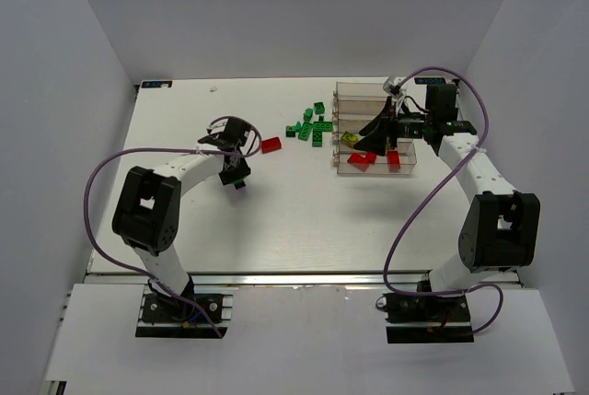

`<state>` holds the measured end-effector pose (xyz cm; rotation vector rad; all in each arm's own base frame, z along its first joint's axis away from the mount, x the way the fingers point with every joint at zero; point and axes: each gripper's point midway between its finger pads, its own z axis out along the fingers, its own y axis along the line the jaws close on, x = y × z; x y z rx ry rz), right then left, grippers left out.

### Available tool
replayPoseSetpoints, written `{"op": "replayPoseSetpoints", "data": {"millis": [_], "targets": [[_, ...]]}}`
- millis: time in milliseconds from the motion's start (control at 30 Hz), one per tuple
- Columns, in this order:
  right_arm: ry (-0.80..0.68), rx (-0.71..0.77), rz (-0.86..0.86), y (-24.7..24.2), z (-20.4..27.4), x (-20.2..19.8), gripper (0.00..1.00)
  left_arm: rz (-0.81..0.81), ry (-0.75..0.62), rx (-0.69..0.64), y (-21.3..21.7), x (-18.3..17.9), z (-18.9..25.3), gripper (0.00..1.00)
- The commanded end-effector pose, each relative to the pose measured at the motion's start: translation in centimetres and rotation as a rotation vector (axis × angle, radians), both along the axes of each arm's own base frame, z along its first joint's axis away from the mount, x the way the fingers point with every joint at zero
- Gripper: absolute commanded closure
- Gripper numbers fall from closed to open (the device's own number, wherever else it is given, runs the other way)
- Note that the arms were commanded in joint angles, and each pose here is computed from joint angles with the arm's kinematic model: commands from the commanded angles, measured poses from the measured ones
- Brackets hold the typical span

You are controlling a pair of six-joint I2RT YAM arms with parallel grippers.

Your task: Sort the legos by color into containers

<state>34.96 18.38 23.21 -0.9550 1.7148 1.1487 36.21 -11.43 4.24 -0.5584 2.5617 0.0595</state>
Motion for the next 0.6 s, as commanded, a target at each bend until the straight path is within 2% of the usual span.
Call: {"op": "replayPoseSetpoints", "data": {"millis": [0, 33, 67, 100, 167, 200, 233, 267, 300, 367, 467, 500, 567], "targets": [[0.014, 0.011, 0.024, 0.1, 0.8, -0.7, 0.11, -0.102, -0.203, -0.222, -3.8, 2.1, 6.5, 1.00], [0.046, 0.010, 0.032, 0.3, 0.4, -1.0, 0.11, -0.141, -0.218, -0.279, -4.7, 1.5, 6.7, 1.00], [0.071, 0.021, 0.049, 0.5, 0.4, -1.4, 0.11, -0.210, -0.230, -0.401, -6.9, 0.8, 7.7, 1.00], [0.114, 0.029, 0.065, 0.8, 0.1, -2.1, 0.11, -0.268, -0.355, -0.498, -8.5, 1.5, 11.2, 1.00], [0.202, 0.073, 0.109, 1.5, 0.1, -3.2, 0.11, -0.383, -0.376, -0.688, -11.3, -0.9, 11.9, 1.00], [0.231, 0.093, 0.142, 2.0, 0.3, -3.7, 0.11, -0.440, -0.500, -0.768, -12.5, -0.4, 14.6, 1.00], [0.309, 0.107, 0.163, 2.3, -0.1, -4.3, 0.11, -0.475, -0.549, -0.822, -13.1, -1.0, 16.0, 1.00], [0.332, 0.136, 0.207, 2.7, 0.4, -5.0, 0.11, -0.498, -0.538, -0.876, -13.9, -2.4, 15.4, 1.00], [0.360, 0.150, 0.229, 3.0, 0.7, -5.2, 0.11, -0.571, -0.605, -0.932, -14.8, -2.9, 17.2, 1.00], [0.423, 0.180, 0.298, 4.1, 1.6, -6.1, 0.11, -0.642, -0.608, -0.967, -16.5, -4.3, 17.3, 1.00], [0.445, 0.204, 0.390, 5.9, 2.8, -7.4, 0.18, -0.740, -0.631, -1.014, -19.0, -5.8, 18.1, 1.00], [0.455, 0.203, 0.423, 6.8, 2.9, -8.0, 0.26, -0.770, -0.660, -1.029, -19.6, -6.0, 18.9, 1.00], [0.496, 0.223, 0.448, 7.6, 3.2, -8.2, 0.35, -0.817, -0.678, -1.053, -21.1, -6.5, 19.5, 1.00]]}}
